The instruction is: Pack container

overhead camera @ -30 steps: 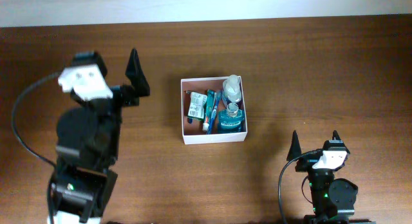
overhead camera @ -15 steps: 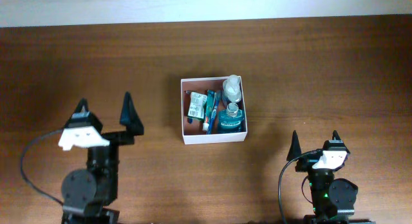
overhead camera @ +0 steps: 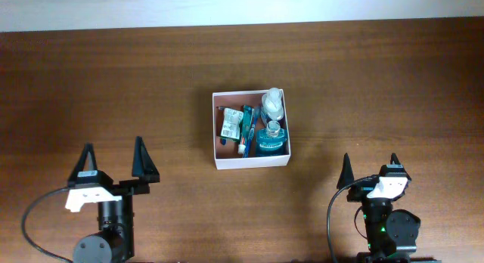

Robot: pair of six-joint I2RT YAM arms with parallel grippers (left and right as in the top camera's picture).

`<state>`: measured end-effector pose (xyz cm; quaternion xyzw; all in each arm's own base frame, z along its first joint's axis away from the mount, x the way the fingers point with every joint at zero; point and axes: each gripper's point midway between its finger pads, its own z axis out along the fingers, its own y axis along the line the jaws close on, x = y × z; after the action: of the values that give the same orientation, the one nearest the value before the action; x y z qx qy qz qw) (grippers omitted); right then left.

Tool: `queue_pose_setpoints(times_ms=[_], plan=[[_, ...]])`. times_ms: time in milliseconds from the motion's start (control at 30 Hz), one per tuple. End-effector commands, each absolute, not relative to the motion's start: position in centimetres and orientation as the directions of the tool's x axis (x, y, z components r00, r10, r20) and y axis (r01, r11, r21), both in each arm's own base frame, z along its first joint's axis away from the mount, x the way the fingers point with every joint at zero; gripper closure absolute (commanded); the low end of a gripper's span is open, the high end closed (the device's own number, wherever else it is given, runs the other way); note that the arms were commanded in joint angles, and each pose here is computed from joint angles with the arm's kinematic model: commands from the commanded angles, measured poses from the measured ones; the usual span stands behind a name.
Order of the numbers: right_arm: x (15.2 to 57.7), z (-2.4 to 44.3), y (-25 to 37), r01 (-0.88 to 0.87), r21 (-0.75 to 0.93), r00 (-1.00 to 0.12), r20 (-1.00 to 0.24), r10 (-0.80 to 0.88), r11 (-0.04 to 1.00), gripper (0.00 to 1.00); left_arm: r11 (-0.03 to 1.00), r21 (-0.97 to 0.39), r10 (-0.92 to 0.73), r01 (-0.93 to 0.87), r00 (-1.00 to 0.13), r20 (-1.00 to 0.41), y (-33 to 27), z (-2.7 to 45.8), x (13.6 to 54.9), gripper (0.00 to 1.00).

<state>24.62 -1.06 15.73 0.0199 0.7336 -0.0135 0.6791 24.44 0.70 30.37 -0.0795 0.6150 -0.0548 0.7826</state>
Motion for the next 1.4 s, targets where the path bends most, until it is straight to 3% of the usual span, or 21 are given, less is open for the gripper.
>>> queue_pose_setpoints(times_ms=[0, 267, 433, 967, 1367], plan=[[24.6, 15.6, -0.8, 0.037, 0.015, -0.078, -0.997, 0.018, 0.999, 0.01, 0.984, -0.181, -0.177, 0.009, 0.24, -0.954, 0.4, 28.6, 24.4, 0.0], [24.6, 15.6, -0.8, 0.037, 0.015, -0.078, -0.997, 0.018, 0.999, 0.01, 0.983, -0.182, -0.181, 0.032, 0.361, -0.915, 0.4, 26.7, 23.9, 0.0], [24.6, 15.6, -0.8, 0.037, 0.015, -0.078, -0.997, 0.018, 0.999, 0.01, 0.983, -0.179, -0.18, 0.036, 0.347, -0.921, 0.3, 26.4, 24.0, 0.01], [24.6, 15.6, -0.8, 0.037, 0.015, -0.078, -0.997, 0.018, 0.999, 0.01, 0.984, -0.178, -0.176, 0.008, 0.195, -0.965, 0.3, 22.3, 24.2, 0.0], [24.6, 15.6, -0.8, 0.037, 0.015, -0.078, -0.997, 0.018, 0.999, 0.01, 0.984, -0.17, -0.169, 0.048, -0.017, -0.985, -1.1, 17.4, 24.6, 0.0]])
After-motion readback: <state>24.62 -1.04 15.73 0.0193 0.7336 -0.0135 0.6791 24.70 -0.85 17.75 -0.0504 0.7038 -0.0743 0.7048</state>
